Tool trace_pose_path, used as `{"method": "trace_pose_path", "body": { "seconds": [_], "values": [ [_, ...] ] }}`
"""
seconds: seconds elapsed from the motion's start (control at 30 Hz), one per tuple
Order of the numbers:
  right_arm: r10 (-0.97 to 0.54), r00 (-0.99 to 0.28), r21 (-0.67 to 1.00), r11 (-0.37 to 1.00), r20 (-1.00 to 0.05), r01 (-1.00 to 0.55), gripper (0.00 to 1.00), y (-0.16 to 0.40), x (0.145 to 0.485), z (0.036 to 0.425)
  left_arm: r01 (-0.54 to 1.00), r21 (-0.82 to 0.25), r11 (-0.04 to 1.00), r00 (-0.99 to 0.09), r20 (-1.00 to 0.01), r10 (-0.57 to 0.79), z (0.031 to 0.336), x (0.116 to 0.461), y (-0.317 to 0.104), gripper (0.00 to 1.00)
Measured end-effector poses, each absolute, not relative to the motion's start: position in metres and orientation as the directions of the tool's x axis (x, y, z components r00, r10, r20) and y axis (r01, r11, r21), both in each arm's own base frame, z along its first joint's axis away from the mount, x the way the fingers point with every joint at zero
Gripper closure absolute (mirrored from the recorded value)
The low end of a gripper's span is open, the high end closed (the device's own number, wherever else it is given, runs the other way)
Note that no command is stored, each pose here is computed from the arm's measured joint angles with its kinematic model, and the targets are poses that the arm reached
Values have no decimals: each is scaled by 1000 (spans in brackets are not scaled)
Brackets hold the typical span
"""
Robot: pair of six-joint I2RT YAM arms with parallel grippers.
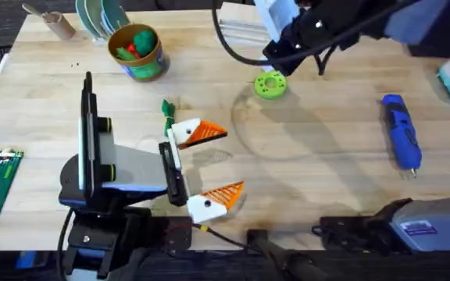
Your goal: Pick up the gripper from the table and insert it into the empty holder that is missing its gripper. Then pick up a screw, insert it into the mounting hole, and use the screwdriver to tighten it. Finally, clean up the table by picking up the vegetable and placing it into the bucket.
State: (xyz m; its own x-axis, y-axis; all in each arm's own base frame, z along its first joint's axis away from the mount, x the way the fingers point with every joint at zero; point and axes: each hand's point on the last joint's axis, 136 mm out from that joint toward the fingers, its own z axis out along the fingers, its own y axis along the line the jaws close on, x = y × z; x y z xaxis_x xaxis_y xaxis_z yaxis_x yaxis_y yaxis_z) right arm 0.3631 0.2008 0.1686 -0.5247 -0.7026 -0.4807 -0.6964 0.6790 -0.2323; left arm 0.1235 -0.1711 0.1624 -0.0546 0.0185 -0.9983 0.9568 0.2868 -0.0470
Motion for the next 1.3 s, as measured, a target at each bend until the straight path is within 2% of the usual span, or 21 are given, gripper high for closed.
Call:
{"method": "trace_pose_path", "body": {
  "seconds": [0.17, 0.37, 0.6, 1.03, 1.3],
  "values": [
    [-760, -429, -256, 595, -488, -762, 994, 225, 335, 201, 957, -47, 287, -55, -998, 18, 162, 124, -171, 8],
    [-824, -330, -255, 478, -460, -840, 994, 257, 295, 220, 957, -47, 287, -54, -998, 18, 162, 123, -171, 8],
    [-846, -229, -257, 386, -482, -886, 994, 290, 261, 247, 957, -47, 287, -54, -998, 18, 162, 123, -171, 8],
    [-809, -245, -86, 340, -535, -937, 994, 314, 217, 282, 957, -47, 287, -55, -998, 18, 162, 123, -171, 8],
    [-842, -195, -46, 251, -503, -967, 994, 340, 190, 266, 957, -47, 287, -54, -998, 18, 162, 124, -171, 8]
  ]
}}
